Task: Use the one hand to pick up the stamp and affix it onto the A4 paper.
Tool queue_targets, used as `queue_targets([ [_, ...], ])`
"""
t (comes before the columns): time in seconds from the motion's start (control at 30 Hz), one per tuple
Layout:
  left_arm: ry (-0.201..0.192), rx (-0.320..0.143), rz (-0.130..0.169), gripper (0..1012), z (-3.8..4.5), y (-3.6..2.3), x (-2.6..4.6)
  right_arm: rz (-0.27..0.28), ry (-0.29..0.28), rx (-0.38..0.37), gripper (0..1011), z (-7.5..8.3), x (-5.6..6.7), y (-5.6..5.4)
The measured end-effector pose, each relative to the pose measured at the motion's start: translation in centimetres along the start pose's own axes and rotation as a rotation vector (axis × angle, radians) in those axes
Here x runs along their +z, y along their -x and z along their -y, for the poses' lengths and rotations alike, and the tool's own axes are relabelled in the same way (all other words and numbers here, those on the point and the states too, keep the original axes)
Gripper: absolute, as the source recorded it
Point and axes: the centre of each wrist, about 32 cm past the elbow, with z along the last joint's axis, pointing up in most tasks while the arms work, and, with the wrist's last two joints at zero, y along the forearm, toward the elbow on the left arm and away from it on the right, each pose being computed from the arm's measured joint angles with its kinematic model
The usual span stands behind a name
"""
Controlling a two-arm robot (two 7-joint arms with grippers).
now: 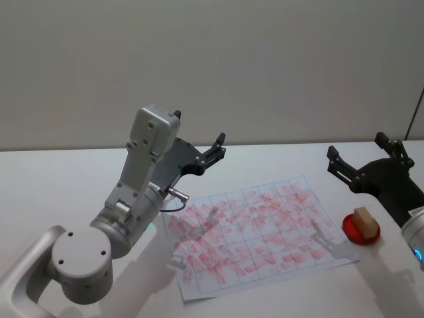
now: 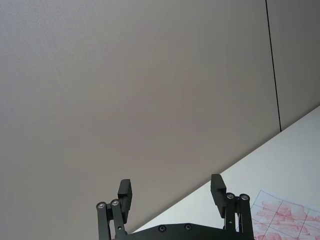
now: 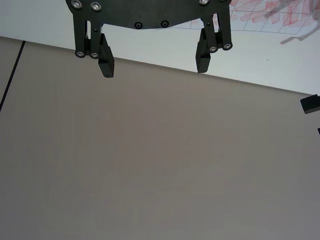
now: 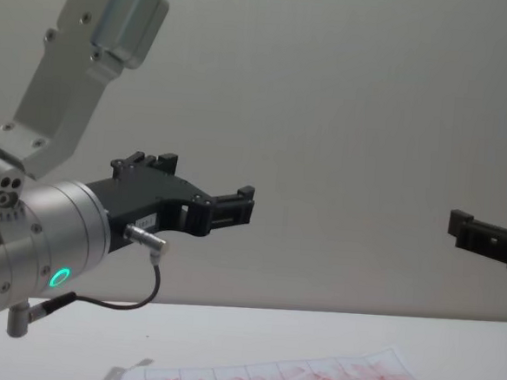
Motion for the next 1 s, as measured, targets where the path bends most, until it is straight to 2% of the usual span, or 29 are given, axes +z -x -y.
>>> queue_targets([
  [0.33, 0.0, 0.0, 0.0, 1001, 0.0, 0.0, 0.0, -0.001, 0.003, -0.003, 1001, 0.4, 0.0, 0.0],
  [0.63, 0.0, 0.0, 0.0, 1001, 0.0, 0.0, 0.0, -0.008, 0.028, -0.063, 1001, 2.5, -0.2, 0.6],
  [0.83, 0.0, 0.0, 0.0, 1001, 0.0, 0.0, 0.0, -0.017, 0.083, -0.129, 1001, 4.5, -0.4, 1.5],
  [1.0, 0.0, 0.0, 0.0, 1001, 0.0, 0.0, 0.0, -0.02, 0.119, -0.163, 1001, 5.3, -0.5, 2.0],
])
